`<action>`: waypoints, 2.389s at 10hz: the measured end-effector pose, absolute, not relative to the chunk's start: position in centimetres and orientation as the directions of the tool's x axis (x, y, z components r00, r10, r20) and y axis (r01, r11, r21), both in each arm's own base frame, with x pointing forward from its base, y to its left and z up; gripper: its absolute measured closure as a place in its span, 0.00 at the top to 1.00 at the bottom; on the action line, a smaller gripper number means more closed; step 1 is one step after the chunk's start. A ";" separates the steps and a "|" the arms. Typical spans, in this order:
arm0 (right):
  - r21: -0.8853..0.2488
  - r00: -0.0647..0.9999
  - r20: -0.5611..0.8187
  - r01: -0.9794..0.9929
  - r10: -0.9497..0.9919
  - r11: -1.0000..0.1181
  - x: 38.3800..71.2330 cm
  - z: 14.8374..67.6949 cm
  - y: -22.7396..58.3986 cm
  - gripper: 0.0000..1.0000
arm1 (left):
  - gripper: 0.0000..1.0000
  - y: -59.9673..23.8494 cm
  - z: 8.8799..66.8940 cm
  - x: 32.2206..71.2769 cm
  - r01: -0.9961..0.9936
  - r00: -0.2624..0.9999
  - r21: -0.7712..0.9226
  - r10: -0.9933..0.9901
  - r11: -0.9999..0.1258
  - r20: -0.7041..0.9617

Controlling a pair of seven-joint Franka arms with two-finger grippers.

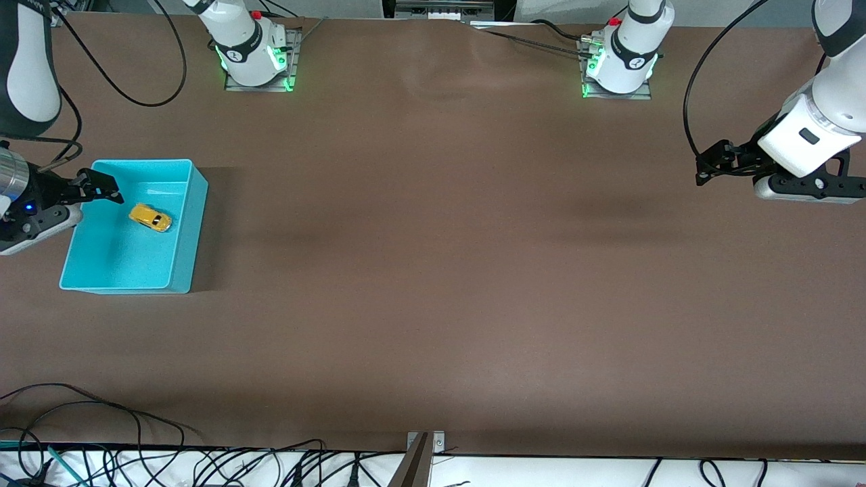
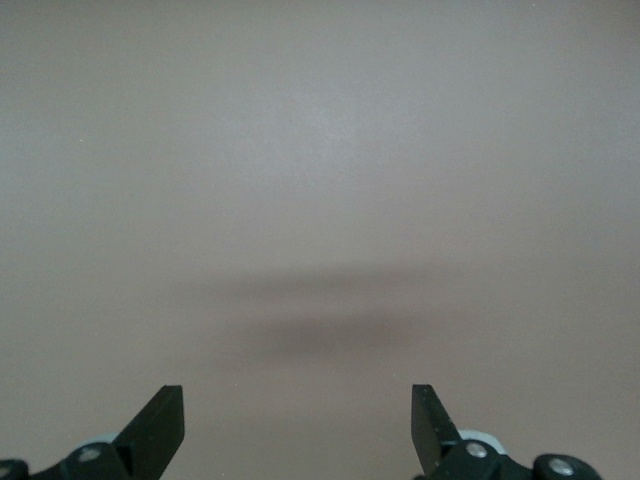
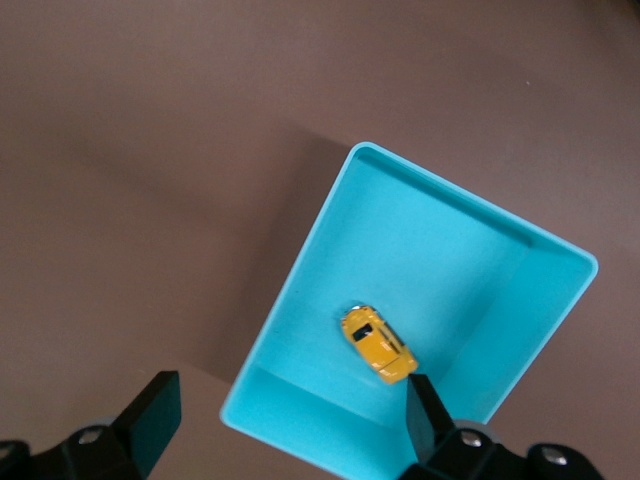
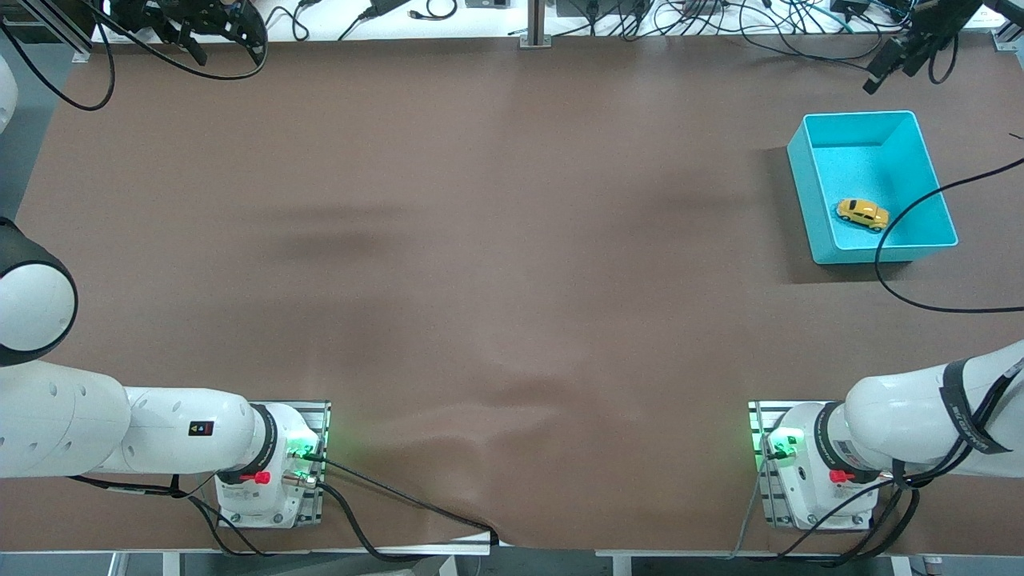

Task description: Wind up and store yellow beetle car

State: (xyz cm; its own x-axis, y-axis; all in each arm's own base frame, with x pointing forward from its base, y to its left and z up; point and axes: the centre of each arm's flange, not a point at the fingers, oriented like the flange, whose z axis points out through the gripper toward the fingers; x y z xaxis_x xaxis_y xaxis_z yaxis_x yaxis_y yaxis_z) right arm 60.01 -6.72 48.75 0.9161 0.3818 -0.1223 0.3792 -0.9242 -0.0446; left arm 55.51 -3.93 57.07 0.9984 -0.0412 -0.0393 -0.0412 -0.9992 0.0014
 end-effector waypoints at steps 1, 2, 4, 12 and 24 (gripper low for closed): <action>-0.036 0.941 -0.122 0.315 0.317 -0.949 60.2 50.1 -5.3 1.00 | 1.00 -3.9 57.1 55.5 -0.041 0.998 0.001 -0.041 -0.999 -0.039; -0.027 0.958 -0.120 0.257 0.259 -0.966 60.0 51.5 -4.1 1.00 | 1.00 -3.9 57.1 55.5 -0.041 0.998 0.001 -0.041 -0.999 -0.039; -0.012 0.979 -0.128 0.158 0.158 -0.987 59.2 53.4 -1.8 1.00 | 1.00 -3.9 57.1 55.5 -0.041 0.998 0.001 -0.041 -0.999 -0.039; 0.033 0.987 -0.145 0.082 0.076 -0.996 57.9 55.0 0.1 1.00 | 1.00 -3.9 57.1 55.5 -0.041 0.998 0.001 -0.041 -0.999 -0.039; 0.009 0.990 -0.135 0.049 0.048 -0.999 56.7 55.2 0.3 1.00 | 1.00 -3.9 57.1 55.5 -0.041 0.998 0.001 -0.041 -0.999 -0.039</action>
